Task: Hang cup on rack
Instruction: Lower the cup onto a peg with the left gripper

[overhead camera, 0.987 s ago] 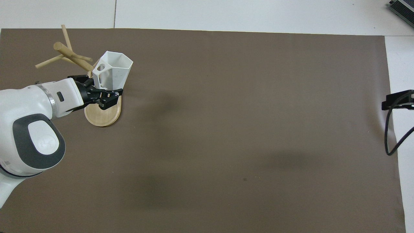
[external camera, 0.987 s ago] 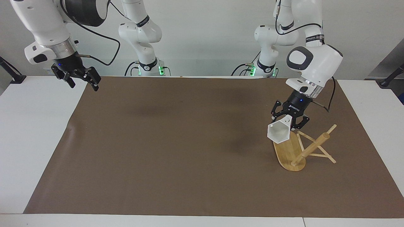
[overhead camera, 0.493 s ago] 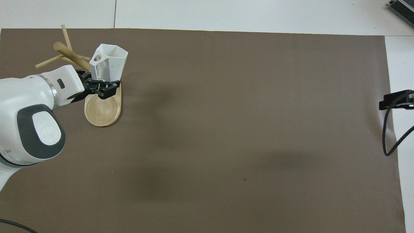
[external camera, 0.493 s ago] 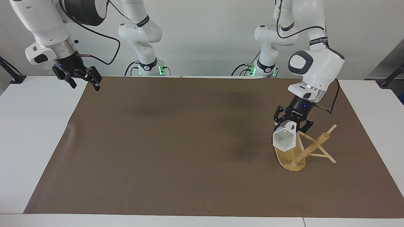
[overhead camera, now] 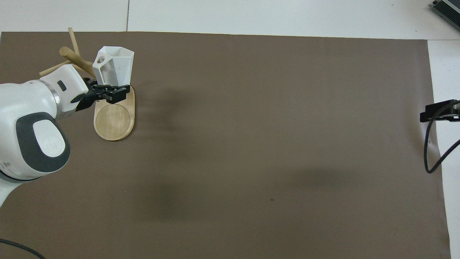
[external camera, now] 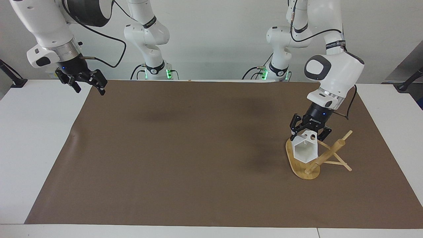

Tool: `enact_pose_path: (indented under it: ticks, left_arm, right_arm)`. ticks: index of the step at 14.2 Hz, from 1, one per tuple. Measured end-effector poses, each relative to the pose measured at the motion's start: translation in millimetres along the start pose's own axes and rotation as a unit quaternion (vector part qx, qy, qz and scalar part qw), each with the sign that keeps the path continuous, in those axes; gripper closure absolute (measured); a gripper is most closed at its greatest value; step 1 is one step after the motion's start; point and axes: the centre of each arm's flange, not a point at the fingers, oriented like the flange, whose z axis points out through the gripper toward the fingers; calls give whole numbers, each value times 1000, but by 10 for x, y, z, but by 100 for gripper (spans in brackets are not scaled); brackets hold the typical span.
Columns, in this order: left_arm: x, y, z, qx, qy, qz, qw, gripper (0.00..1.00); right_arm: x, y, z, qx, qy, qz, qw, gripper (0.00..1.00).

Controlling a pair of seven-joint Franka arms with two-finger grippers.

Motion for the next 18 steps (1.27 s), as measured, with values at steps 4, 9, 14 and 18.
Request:
enact_pose_path:
  ticks: [4, 9, 14, 18]
  left_arm:
    - [-3, -14, 3, 1, -1, -41, 999, 31]
    - [-7, -42, 7, 3, -1, -93, 996, 31]
    - [39, -206, 44, 10, 1, -124, 992, 31]
    - [93, -336, 66, 12, 0, -168, 986, 31]
  right_arm:
    - [0, 0, 0, 0, 0, 0, 1000, 0]
    - [0, 0, 0, 0, 0, 0, 1000, 0]
    - [0, -5, -1, 0, 0, 0, 1000, 0]
    - [0, 2, -1, 0, 0, 0, 1000, 0]
